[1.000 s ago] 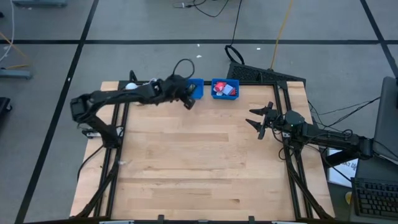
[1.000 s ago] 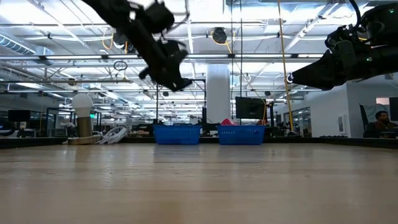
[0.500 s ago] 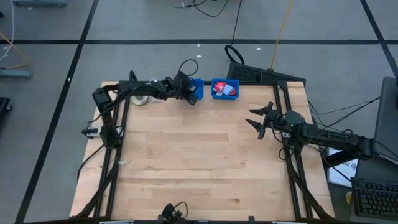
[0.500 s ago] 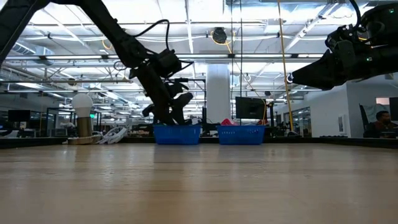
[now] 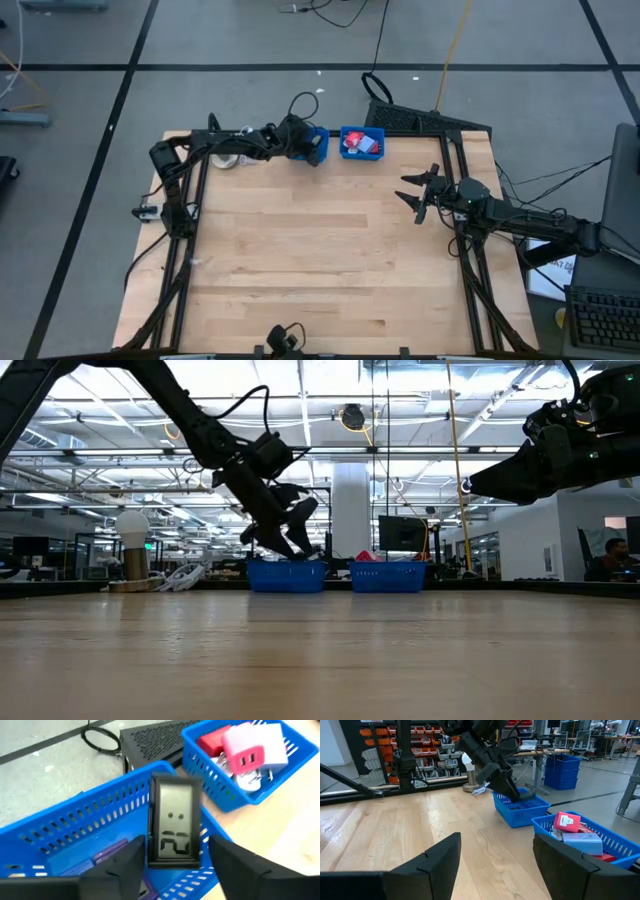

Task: Pick & Place Office items
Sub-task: Put the black digital timer into the left blue bin, then return to Home Position

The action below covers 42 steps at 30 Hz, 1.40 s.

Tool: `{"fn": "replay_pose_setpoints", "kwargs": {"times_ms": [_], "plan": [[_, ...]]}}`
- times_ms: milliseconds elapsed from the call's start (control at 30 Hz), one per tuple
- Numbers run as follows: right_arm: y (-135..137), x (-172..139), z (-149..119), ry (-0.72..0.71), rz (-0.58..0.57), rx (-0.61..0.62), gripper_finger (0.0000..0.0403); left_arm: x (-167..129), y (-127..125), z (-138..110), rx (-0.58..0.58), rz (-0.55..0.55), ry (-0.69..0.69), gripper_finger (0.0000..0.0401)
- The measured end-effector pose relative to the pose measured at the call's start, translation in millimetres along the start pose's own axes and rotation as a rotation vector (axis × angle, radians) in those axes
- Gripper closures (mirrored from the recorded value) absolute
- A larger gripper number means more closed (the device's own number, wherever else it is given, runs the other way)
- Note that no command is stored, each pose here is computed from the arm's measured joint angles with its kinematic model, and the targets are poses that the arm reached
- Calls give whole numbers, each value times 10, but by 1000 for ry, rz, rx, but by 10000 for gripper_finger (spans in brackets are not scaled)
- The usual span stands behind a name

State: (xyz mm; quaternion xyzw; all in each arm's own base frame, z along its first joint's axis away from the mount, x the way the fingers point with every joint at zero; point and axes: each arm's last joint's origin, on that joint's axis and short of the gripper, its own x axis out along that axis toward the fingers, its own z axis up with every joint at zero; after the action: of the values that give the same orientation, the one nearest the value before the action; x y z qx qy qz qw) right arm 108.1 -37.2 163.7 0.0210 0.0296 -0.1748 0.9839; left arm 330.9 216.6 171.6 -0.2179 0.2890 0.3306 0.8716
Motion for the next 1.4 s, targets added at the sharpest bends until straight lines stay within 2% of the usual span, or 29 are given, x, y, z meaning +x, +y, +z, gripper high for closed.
{"fn": "replay_pose_setpoints", "kwargs": {"times_ms": [133,267,400,533,700,800,933,1033,1200,1400], "plan": [[0,0,0,0,0,0,165,-1,-11,-1,-2,-2,2,141],[0,0,-1,0,0,0,165,-5,-15,-1,-1,-2,3,112],[0,0,0,0,0,0,165,-193,-22,77,-15,-69,31,95],[0,0,0,0,0,0,165,-669,2,216,58,-142,77,85],[0,0,0,0,0,0,165,-1520,-50,349,172,-129,16,85],[0,0,-1,0,0,0,165,-2006,-70,311,248,-102,-10,90],[0,0,0,0,0,0,165,-2483,-49,105,275,-101,8,97],[0,0,-1,0,0,0,165,-2611,-32,-104,270,-136,-54,100],[0,0,-2,1,0,0,165,-2596,50,-585,265,-232,-256,94],[0,0,-1,1,0,0,165,-2428,161,-1155,255,-421,-473,81]]}}
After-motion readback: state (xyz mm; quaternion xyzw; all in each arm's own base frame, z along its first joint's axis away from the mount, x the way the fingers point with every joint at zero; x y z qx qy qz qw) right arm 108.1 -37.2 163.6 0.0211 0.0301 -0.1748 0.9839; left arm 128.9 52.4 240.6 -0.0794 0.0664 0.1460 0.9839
